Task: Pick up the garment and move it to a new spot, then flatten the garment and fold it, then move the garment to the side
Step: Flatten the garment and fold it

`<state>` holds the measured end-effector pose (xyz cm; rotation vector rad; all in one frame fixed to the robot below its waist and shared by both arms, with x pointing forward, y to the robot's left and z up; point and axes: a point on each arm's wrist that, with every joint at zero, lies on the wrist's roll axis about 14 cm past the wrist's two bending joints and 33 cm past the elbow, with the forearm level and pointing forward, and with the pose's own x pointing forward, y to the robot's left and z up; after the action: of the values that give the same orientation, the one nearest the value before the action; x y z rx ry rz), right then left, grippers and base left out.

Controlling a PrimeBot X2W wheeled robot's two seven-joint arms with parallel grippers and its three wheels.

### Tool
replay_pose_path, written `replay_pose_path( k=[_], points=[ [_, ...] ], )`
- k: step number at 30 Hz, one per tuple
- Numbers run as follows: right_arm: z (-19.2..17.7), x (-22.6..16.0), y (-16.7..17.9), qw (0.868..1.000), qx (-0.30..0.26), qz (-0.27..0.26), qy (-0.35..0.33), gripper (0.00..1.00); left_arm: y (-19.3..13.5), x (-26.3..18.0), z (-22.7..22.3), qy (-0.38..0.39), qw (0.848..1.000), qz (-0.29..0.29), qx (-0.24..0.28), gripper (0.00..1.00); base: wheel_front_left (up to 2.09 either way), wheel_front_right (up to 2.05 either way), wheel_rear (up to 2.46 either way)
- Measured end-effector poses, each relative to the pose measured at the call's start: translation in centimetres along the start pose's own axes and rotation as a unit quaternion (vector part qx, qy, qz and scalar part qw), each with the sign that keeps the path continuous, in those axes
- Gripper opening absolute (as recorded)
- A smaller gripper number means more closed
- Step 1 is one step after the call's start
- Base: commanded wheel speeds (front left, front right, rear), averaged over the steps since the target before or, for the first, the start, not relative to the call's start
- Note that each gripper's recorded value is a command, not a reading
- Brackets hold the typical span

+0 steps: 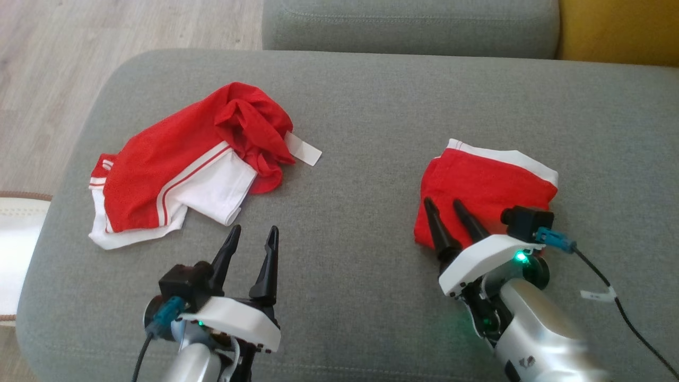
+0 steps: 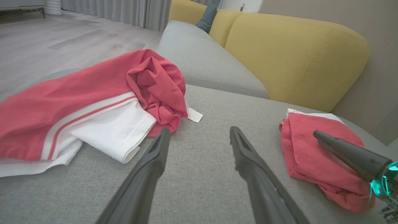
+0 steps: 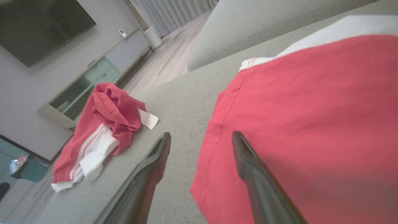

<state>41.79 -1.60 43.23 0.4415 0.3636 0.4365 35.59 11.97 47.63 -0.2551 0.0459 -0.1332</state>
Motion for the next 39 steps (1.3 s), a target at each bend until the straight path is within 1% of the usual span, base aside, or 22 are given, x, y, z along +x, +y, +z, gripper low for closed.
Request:
replay_pose_path(
  k=[2, 7, 11, 15, 17, 20, 23, 25, 27, 33, 37, 39],
  points=[
    [-0.7, 0.0, -0.6, 1.0, -0.02, -0.006, 0.014, 1.0, 0.0, 0.0, -0.2, 0.003, 1.0, 0.002, 0.0, 1.0, 0.0, 0.0, 0.0],
    [-0.2, 0.7, -2.5, 0.998, -0.056, -0.029, 0.019, 1.0, 0.1, 0.2, -0.6, 0.009, 1.0, 0.004, -0.006, 1.0, 0.0, 0.0, 0.0],
    [-0.7, 0.8, -3.5, 0.996, -0.069, -0.04, 0.034, 1.0, 0.2, 0.4, -0.9, 0.014, 1.0, 0.005, -0.006, 1.0, 0.0, 0.0, 0.0],
    [-0.5, 0.6, -3.9, 0.996, -0.072, -0.045, 0.028, 1.0, -0.1, 0.7, -1.1, 0.018, 1.0, -0.001, -0.006, 1.0, 0.0, 0.0, 0.0],
    [0.3, 0.4, -3.7, 0.996, -0.08, -0.041, 0.014, 1.0, -0.5, 0.9, -1.1, 0.017, 1.0, -0.007, -0.006, 1.0, 0.0, 0.0, 0.0],
    [2.0, 0.1, -3.3, 0.994, -0.107, -0.034, -0.011, 1.0, -1.0, 1.2, -0.5, 0.009, 1.0, -0.016, -0.007, 1.0, 0.0, 0.0, 0.0],
    [5.9, -0.5, -3.4, 0.989, -0.123, -0.036, -0.071, 1.0, -1.4, 1.6, 0.7, -0.011, 1.0, -0.022, -0.007, 1.0, 0.0, 0.0, 0.0],
    [8.7, -1.5, -3.7, 0.982, -0.145, -0.041, -0.114, 1.0, -2.0, 1.8, 1.7, -0.027, 0.999, -0.031, -0.007, 1.0, 0.0, 0.0, 0.0],
    [10.2, -3.2, -4.5, 0.975, -0.157, -0.058, -0.146, 1.0, -2.5, 1.9, 2.5, -0.038, 0.998, -0.04, -0.008, 1.0, 0.0, 0.0, 0.0],
    [9.3, -8.8, -6.8, 0.962, -0.175, -0.113, -0.177, 1.0, -3.6, 2.0, 4.1, -0.062, 0.996, -0.056, -0.008, 1.0, 0.0, 0.0, 0.0],
    [9.7, -11.2, -7.2, 0.953, -0.177, -0.137, -0.203, 1.0, -4.2, 1.7, 4.3, -0.068, 0.996, -0.064, -0.009, 1.0, 0.0, 0.0, 0.0],
    [9.4, -12.2, -7.7, 0.952, -0.172, -0.148, -0.206, 1.0, -4.4, 1.6, 4.4, -0.069, 0.995, -0.067, -0.005, 1.0, 0.0, 0.0, 0.0]
  ],
)
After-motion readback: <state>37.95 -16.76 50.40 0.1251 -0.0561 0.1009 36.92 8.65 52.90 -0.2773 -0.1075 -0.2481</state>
